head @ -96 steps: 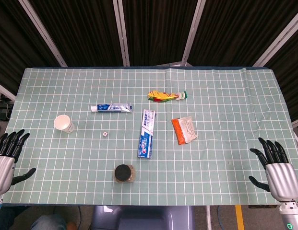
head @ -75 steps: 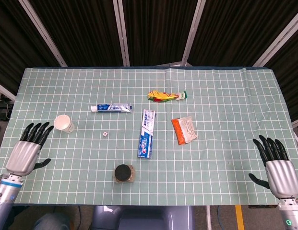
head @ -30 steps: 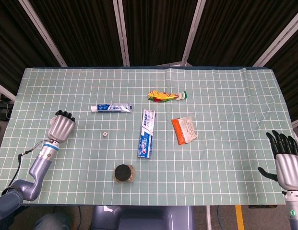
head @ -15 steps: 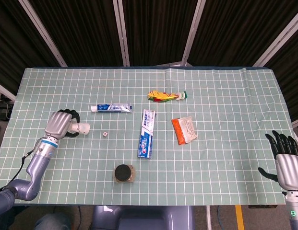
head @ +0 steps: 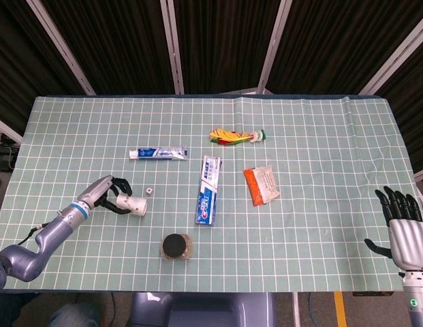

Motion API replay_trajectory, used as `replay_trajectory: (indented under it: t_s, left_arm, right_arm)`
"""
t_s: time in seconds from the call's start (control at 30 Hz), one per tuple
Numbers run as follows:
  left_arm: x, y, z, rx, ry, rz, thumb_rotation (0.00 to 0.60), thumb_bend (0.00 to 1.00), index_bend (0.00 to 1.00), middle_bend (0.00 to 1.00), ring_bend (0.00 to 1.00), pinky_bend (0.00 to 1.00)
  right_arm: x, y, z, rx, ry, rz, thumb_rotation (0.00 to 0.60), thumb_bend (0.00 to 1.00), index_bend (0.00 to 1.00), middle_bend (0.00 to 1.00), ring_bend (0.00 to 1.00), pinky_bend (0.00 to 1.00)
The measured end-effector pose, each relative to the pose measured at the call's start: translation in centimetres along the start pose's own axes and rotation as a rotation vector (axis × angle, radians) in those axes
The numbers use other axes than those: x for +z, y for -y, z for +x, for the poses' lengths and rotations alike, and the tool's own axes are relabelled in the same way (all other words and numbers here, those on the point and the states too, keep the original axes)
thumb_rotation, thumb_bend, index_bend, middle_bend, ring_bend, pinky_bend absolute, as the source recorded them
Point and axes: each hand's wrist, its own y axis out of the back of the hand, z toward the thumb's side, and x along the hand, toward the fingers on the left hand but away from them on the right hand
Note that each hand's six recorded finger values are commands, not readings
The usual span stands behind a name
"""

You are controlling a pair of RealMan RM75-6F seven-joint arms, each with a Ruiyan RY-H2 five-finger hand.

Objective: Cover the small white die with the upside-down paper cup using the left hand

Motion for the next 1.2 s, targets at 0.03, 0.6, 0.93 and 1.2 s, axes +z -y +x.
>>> replay_trajectory:
  t_s: [0.03,0.6,0.93,1.2]
  left_arm:
    - [-0.3,0.1,0.1,-0.005,-0.006,0.007,0.600,0.00,0.43,0.29,0.25,0.32]
    - [1.8,-1.1,-1.5,0.104,0.127,0.405,0.600,0.00,0.00,0.00,0.00,0.00]
    - [4.9,1.9,-2.3,0.221,0.168,1.008,0.600,0.00,0.03,0.00,0.00,0.00]
    - [6.4,6.1,-2.0,0.276,0.117,1.258,0.600,0.00,0.05,0.00,0.00,0.03]
  right_arm:
    - [0.0,0.0,0.0,0.000,0.000,-0.001,0.600,0.00,0.05,0.00,0.00,0.00]
    - [-0.1,-0.1,0.0,0.004,0.001,-0.010,0.600,0.00,0.00,0.00,0.00,0.00]
    - [0.0,0.0,0.0,0.006,-0.001,-0.010,0.600,0.00,0.00,0.00,0.00,0.00]
    - [-0.5,-0.3,-0.2,0.002,0.011,-0.016,0.600,0.00,0.00,0.00,0.00,0.00]
